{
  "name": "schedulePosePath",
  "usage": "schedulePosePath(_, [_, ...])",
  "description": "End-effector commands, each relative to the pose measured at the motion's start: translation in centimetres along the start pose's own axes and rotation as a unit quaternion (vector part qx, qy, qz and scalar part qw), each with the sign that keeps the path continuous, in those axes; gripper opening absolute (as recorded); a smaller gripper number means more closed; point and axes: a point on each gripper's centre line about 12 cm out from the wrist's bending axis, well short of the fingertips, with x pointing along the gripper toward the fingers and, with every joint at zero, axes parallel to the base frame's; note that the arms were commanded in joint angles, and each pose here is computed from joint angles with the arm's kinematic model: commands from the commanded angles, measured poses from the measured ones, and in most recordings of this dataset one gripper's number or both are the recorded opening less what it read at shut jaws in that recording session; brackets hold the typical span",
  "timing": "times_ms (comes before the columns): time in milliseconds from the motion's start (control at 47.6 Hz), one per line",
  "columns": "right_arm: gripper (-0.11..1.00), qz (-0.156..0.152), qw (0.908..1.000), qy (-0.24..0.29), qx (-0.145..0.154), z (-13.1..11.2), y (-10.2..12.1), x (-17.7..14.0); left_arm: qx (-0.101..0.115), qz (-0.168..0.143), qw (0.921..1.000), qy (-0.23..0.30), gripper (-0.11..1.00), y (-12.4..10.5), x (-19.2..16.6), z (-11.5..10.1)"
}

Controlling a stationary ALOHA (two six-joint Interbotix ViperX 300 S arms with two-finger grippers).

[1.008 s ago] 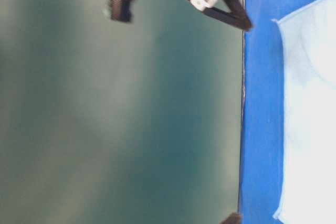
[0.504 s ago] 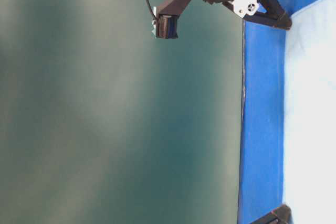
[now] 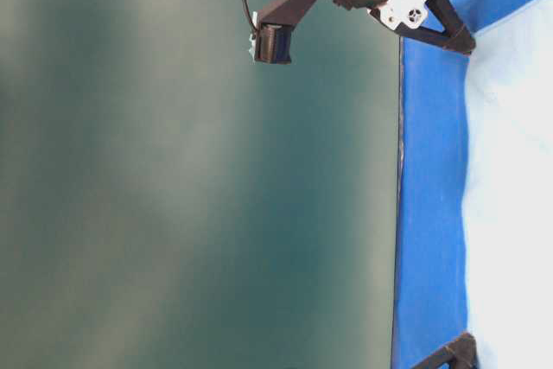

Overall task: Fold the light blue towel.
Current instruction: 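Grasp far corners and fold the towel toward the near edge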

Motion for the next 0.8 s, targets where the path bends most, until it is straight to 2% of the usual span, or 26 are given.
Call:
schedulePosePath(0, [0.02,0.0,0.9999,-0.011,-0.003,0.8,0.0,-0.2,0.005,-0.005,1.0,0.002,0.01,-0.3,-0.3,0.0])
schedulePosePath(189, [0.02,0.0,0.9998,-0.018,0.002,1.2,0.0,-0.6,0.005,-0.004,0.9999,-0.009,0.01,-0.2,-0.9,1.3])
schedulePosePath(504, [0.02,-0.001,0.9989,-0.047,0.004,3.3,0.0,-3.9,0.002,0.001,0.9982,-0.061,0.01,0.2,-4.0,4.9])
schedulePosePath(777, [0.02,0.004,0.9987,-0.05,0.0,3.5,0.6,-4.3,0.014,-0.003,0.9983,-0.056,0.01,-0.1,-4.7,4.8])
